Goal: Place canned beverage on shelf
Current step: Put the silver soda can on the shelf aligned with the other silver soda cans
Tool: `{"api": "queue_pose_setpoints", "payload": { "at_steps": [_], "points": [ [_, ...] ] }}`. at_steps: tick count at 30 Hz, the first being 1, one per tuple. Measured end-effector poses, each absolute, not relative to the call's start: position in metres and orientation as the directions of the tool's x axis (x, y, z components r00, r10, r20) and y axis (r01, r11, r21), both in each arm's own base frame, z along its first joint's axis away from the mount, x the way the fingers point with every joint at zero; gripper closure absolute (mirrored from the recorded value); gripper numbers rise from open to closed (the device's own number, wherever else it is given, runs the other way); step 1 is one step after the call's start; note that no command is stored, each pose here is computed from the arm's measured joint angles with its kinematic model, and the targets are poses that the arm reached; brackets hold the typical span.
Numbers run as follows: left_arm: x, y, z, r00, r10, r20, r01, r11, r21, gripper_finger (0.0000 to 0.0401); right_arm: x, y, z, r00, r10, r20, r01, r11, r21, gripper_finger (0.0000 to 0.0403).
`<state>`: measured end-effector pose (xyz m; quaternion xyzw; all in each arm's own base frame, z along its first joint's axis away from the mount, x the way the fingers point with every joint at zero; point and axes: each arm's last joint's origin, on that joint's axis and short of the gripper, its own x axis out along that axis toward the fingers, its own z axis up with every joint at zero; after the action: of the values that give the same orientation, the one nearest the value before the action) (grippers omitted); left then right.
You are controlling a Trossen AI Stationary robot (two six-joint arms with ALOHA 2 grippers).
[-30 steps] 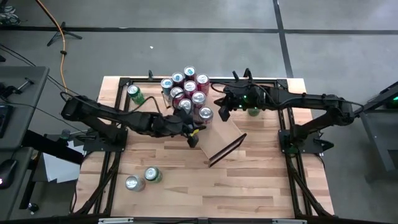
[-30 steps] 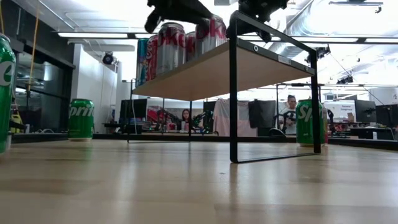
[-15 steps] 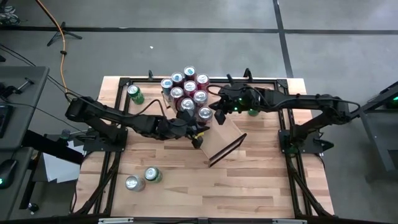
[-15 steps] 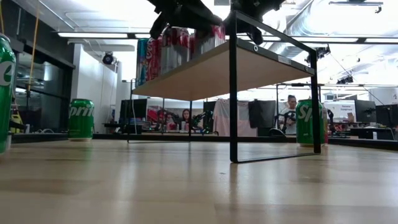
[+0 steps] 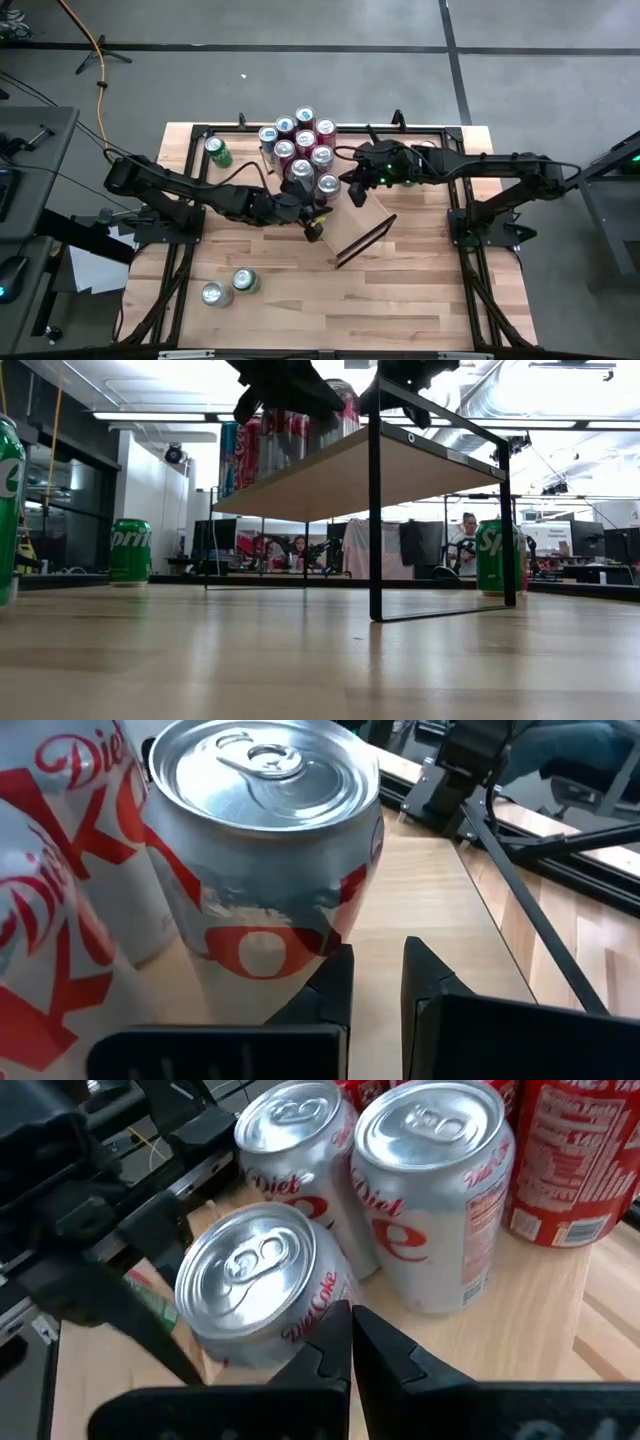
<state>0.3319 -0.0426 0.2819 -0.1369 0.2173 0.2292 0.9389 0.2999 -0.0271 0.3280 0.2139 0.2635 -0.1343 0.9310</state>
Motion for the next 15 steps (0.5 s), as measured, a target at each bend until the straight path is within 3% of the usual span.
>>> {"api": "queue_pose_setpoints", "payload": {
  "at_steps": [15],
  "points": [
    [0.328,-0.038,0.278,0.752,0.432,-0.498,-0.541,0.836,-0.093,0.0401,0.283,0.005,0.335,0.807,-0.029,-0.589,0.295,0.884,0.361,0.0403]
  ]
}}
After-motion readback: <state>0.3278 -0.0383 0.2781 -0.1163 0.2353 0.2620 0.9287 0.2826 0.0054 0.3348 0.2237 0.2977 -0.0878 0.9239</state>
